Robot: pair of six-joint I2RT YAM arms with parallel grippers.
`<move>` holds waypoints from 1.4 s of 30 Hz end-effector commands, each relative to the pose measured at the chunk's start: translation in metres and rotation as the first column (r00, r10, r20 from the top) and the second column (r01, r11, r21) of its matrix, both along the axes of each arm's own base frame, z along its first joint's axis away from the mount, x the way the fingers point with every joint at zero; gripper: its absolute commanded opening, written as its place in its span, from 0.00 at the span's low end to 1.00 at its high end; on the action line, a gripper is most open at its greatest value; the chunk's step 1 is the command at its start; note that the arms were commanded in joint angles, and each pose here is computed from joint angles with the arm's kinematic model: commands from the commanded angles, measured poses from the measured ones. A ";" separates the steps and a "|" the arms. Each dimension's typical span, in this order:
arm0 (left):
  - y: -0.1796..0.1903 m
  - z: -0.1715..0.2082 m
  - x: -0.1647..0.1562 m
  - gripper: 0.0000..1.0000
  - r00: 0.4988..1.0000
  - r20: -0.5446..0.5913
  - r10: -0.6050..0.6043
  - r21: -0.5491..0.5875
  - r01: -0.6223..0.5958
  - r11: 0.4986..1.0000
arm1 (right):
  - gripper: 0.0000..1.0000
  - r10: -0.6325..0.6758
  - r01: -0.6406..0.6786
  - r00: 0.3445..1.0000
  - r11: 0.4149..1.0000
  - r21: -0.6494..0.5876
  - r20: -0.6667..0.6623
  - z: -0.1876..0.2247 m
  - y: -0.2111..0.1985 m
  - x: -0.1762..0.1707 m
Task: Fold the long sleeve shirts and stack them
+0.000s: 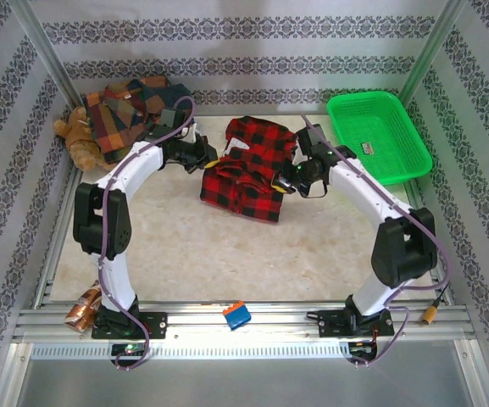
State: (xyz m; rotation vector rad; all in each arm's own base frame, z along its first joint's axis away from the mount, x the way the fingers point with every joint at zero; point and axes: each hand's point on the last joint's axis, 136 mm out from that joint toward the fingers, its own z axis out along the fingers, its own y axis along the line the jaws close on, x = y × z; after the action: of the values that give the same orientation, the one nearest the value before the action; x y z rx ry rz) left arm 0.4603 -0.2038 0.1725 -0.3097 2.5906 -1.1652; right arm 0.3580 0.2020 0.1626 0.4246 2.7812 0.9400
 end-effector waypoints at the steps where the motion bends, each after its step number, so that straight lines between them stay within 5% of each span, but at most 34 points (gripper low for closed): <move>1: 0.000 0.008 0.026 0.00 0.998 0.062 0.013 -0.003 -0.013 1.000 | 0.00 0.053 -0.053 0.999 0.999 -0.003 -0.003 -0.003 -0.006 0.012; 24: -0.011 -0.063 0.078 0.00 1.000 0.000 0.019 0.020 -0.019 1.000 | 0.00 0.064 -0.067 0.991 0.998 -0.019 -0.121 -0.087 -0.033 0.098; 27: -0.010 -0.067 0.085 0.23 1.000 -0.019 0.022 -0.019 -0.022 1.000 | 0.26 0.064 -0.066 0.990 0.998 -0.011 -0.130 -0.095 -0.033 0.109; 29: -0.012 -0.054 0.092 0.44 0.999 -0.002 0.041 -0.066 -0.042 0.997 | 0.31 0.053 -0.054 0.994 0.999 0.000 -0.096 -0.089 -0.032 0.122; 33: -0.013 -0.044 0.096 0.49 0.999 0.014 0.048 -0.085 -0.046 0.995 | 0.35 0.036 -0.036 0.997 0.999 0.000 -0.062 -0.080 -0.034 0.131; 35: -0.018 0.018 0.105 0.62 0.991 0.113 0.068 -0.151 -0.050 0.987 | 0.48 -0.047 0.050 0.996 0.998 -0.037 0.081 -0.034 -0.054 0.155; 36: -0.010 0.061 0.103 0.78 0.979 0.187 0.084 -0.136 -0.059 0.989 | 0.51 -0.069 0.077 0.982 0.996 -0.039 0.177 -0.003 -0.061 0.160; 42: 0.031 0.078 0.081 0.81 0.971 0.191 0.143 0.014 -0.148 0.989 | 0.67 -0.079 0.119 0.950 0.986 -0.117 0.301 0.047 -0.077 0.139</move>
State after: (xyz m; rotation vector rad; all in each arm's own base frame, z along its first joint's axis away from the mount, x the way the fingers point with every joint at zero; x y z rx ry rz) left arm 0.5556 -0.2008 0.1991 -0.3695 2.4226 -1.1763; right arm 0.5038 0.1376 0.1604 0.3973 2.6309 0.8097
